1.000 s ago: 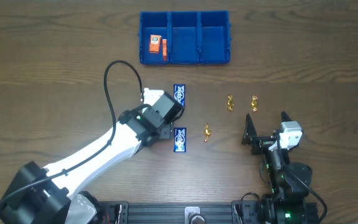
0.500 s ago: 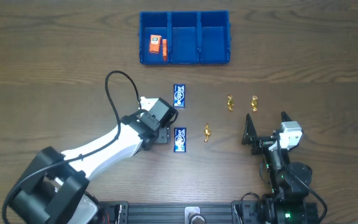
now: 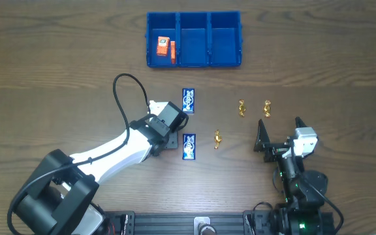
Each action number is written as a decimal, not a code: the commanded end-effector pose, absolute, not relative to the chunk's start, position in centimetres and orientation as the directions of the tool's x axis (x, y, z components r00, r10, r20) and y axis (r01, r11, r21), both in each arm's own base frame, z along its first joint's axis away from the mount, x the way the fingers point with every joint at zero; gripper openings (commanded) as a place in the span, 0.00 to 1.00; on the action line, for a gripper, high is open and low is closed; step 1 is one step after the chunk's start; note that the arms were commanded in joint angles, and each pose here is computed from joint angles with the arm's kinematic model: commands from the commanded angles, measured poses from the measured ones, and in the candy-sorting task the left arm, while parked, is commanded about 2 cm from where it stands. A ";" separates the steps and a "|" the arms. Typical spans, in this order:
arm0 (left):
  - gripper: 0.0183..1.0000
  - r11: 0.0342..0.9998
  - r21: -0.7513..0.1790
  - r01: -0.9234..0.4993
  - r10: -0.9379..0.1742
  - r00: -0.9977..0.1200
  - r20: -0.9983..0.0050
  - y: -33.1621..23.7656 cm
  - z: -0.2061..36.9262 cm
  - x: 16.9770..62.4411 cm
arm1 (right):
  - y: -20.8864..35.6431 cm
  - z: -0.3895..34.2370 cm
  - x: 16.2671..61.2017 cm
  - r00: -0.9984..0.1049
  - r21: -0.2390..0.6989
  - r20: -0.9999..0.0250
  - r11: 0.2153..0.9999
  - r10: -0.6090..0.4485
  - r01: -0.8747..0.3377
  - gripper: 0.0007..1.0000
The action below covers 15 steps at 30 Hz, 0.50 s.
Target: Sort Candies Into Trays
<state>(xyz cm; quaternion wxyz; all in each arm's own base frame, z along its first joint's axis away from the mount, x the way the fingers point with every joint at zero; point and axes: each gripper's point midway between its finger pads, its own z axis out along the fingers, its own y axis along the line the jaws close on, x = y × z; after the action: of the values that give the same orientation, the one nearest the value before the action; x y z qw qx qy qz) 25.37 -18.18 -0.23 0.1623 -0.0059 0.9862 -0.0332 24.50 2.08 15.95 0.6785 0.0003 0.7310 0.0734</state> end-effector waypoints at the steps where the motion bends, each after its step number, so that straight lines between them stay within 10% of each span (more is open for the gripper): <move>1: 0.29 0.997 -0.067 -0.028 -0.047 -0.950 -0.310 -18.2 -0.4 25.6 | 2.2 15.8 24.5 -0.083 0.108 -0.992 0.989 0.099 -0.106 1.00; 15: 0.30 0.996 -0.068 -0.057 -0.086 -0.796 -0.600 -18.5 19.3 38.0 | 2.2 15.8 24.5 -0.082 0.108 -0.992 0.989 0.099 -0.106 1.00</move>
<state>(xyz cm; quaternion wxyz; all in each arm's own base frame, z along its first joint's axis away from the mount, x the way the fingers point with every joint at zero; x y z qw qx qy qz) 33.35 -19.48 13.07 0.2457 -0.0351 0.9684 -0.0262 24.50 2.08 15.95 0.6784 0.0001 0.7310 0.0735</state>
